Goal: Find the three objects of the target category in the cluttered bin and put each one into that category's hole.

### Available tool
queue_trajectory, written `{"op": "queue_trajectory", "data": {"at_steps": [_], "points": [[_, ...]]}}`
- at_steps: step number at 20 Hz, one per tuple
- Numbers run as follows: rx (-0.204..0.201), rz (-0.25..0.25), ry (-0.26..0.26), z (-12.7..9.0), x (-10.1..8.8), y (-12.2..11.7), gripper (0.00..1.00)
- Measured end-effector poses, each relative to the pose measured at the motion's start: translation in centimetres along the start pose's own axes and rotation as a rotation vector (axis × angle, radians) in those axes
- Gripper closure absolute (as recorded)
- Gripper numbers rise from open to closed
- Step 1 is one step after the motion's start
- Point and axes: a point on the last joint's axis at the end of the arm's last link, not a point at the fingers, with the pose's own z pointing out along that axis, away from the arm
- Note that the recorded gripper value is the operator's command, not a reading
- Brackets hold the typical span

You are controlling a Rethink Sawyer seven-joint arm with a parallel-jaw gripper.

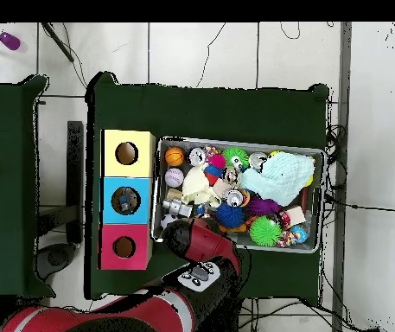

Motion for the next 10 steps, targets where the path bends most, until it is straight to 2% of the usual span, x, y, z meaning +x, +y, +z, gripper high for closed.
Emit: {"op": "queue_trajectory", "data": {"at_steps": [6,10], "points": [[0.008,-0.014,-0.002,0.71,-0.07,-0.19,0.00],[0.008,-0.005,0.001,0.83,-0.43,-0.30,0.00]]}}
